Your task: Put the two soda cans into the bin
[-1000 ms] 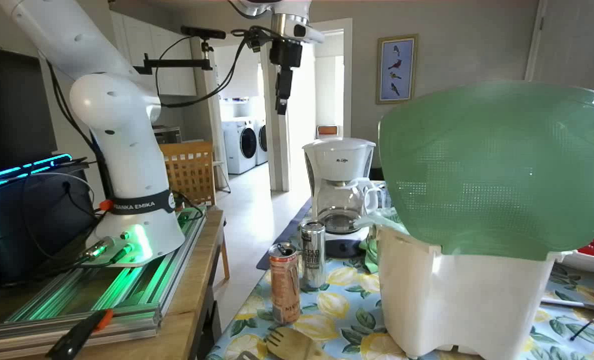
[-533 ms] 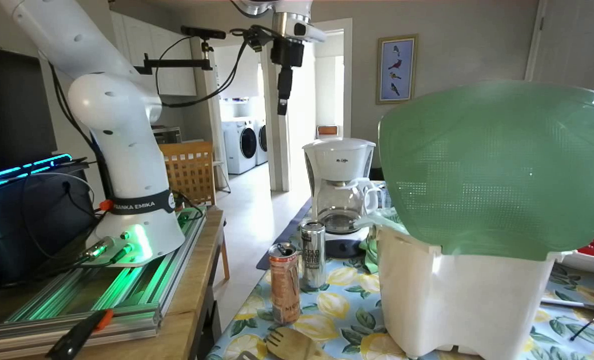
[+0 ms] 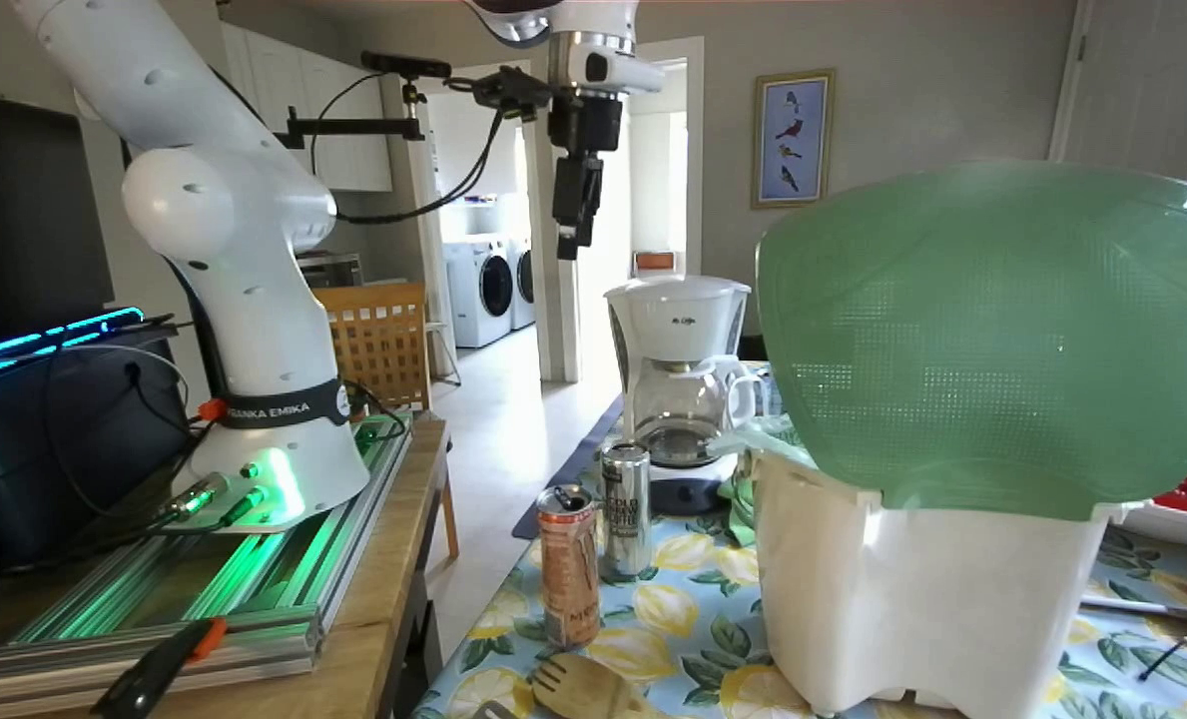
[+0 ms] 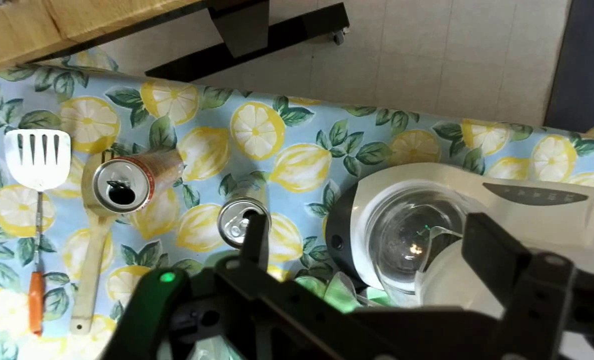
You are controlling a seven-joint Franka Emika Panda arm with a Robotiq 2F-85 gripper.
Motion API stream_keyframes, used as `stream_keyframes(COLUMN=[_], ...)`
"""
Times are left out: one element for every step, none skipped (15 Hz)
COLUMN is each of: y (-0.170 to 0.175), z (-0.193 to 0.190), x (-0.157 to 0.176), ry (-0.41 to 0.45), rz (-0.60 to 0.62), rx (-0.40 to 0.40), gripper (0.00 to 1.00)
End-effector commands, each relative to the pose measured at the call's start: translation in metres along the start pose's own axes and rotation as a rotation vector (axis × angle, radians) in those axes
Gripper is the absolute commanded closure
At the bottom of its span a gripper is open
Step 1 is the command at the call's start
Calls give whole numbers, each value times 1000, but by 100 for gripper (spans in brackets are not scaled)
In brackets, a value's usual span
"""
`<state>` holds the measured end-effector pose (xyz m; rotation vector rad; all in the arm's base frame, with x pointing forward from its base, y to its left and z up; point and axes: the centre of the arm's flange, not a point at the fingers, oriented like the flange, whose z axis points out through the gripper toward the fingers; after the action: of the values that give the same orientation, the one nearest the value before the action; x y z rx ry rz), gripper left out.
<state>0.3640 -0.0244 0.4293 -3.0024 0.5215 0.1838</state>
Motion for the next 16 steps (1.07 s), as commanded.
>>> stream_keyframes(y=[20, 23, 25, 28, 30, 34, 37, 27, 28, 28, 28, 27, 28, 35, 40, 46], z=[26, 34, 41, 48, 54, 60, 65, 52, 56, 56, 56, 55, 56, 67, 75, 86], x=[3, 6, 7, 9, 10, 12, 12, 7, 7, 7, 7, 7, 8, 18, 24, 30], ry=[10, 5, 5, 9, 8, 9, 2, -4, -10, -11, -10, -8, -12, -9, -15, -13], rz=[13, 7, 0, -4, -9, -20, -23, -4, -3, -4, -4, -5, 5, 52, 63, 78], rx=[-18, -31, -38, -53, -62, -75, -85, -65, -68, -68, -68, -68, -81, -92, -93, -102], gripper=[0, 0, 0, 0, 0, 0, 0, 0, 0, 0, 0, 0, 0, 0, 0, 0])
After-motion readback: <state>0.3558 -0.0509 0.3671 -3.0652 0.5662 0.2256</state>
